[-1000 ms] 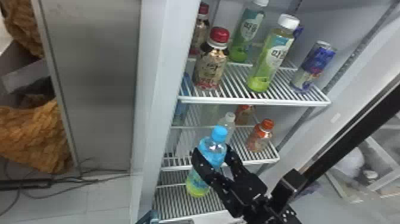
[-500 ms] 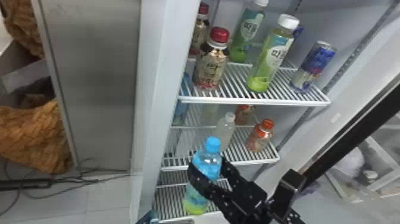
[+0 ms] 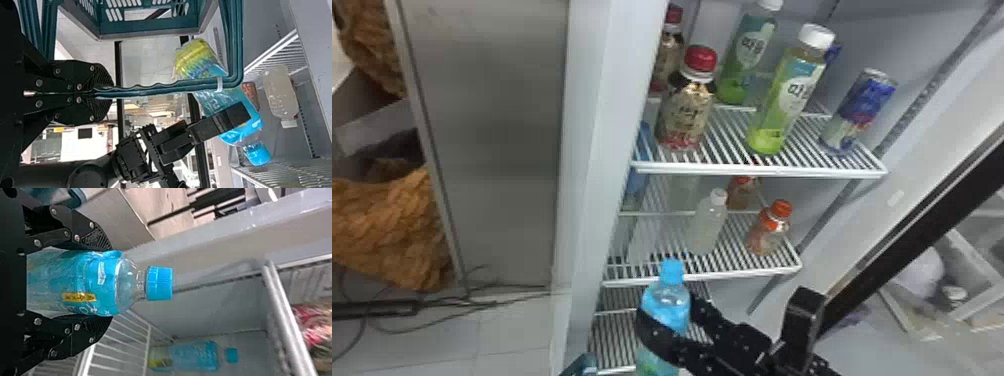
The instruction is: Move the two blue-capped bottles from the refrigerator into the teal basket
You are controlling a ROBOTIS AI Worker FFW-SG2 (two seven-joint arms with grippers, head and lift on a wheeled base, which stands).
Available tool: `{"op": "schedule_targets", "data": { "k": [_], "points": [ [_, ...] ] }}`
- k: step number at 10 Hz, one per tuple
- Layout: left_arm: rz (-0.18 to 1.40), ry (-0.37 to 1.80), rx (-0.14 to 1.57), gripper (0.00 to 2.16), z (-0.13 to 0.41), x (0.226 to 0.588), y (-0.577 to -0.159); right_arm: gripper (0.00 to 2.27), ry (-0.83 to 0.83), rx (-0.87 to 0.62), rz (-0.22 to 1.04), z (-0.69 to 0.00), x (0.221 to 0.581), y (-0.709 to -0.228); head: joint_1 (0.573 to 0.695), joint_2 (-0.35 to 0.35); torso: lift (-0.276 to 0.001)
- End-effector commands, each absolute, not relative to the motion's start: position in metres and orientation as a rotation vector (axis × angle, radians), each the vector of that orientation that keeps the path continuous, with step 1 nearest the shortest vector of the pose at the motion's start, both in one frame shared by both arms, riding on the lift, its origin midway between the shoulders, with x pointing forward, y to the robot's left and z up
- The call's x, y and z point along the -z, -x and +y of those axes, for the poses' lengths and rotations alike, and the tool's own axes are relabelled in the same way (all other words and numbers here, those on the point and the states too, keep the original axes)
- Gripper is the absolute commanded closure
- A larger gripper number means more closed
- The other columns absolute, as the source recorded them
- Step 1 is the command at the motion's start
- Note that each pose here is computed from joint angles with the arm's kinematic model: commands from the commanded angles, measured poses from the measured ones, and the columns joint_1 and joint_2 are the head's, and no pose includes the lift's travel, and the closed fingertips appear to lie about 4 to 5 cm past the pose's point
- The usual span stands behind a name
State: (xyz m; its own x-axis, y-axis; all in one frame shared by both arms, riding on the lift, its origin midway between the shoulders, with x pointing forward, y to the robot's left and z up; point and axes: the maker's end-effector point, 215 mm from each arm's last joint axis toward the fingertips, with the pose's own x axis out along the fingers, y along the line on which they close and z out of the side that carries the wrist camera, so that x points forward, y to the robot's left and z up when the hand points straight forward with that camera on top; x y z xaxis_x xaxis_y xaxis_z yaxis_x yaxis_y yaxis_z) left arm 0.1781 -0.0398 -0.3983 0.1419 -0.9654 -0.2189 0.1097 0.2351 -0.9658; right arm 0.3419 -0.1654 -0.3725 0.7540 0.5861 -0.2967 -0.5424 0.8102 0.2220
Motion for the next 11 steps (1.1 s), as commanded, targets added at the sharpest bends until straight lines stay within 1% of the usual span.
{"op": "schedule_targets", "data": {
  "k": [1, 4, 6, 8, 9, 11],
  "points": [
    [1.126, 1.007, 1.005, 1.16, -0.039, 0.399, -0.178, 0.62, -0.136, -0.648, 0.411, -0.158, 0.379, -0.333, 0.695, -0.35, -0.167],
    [1.127, 1.002, 1.005, 1.16, -0.039, 0.399, -0.178, 0.62, -0.188, -0.711, 0.476, -0.137, 0.394, -0.318, 0.695, -0.35, -0.167],
    [1.127, 1.001, 1.004, 1.16, -0.039, 0.4, -0.178, 0.62, -0.246, -0.741, 0.527, -0.126, 0.423, -0.313, 0.695, -0.35, -0.167],
    [1.126, 0.998, 1.006, 1.16, -0.04, 0.4, -0.179, 0.62, -0.281, -0.743, 0.539, -0.125, 0.448, -0.319, 0.695, -0.35, -0.167],
    [1.125, 1.001, 1.007, 1.16, -0.04, 0.399, -0.179, 0.59, -0.302, -0.741, 0.526, -0.126, 0.453, -0.324, 0.695, -0.35, -0.167],
    [1.127, 1.002, 1.006, 1.16, -0.04, 0.399, -0.178, 0.47, -0.305, -0.751, 0.488, -0.125, 0.448, -0.329, 0.695, -0.35, -0.167]
  ]
}}
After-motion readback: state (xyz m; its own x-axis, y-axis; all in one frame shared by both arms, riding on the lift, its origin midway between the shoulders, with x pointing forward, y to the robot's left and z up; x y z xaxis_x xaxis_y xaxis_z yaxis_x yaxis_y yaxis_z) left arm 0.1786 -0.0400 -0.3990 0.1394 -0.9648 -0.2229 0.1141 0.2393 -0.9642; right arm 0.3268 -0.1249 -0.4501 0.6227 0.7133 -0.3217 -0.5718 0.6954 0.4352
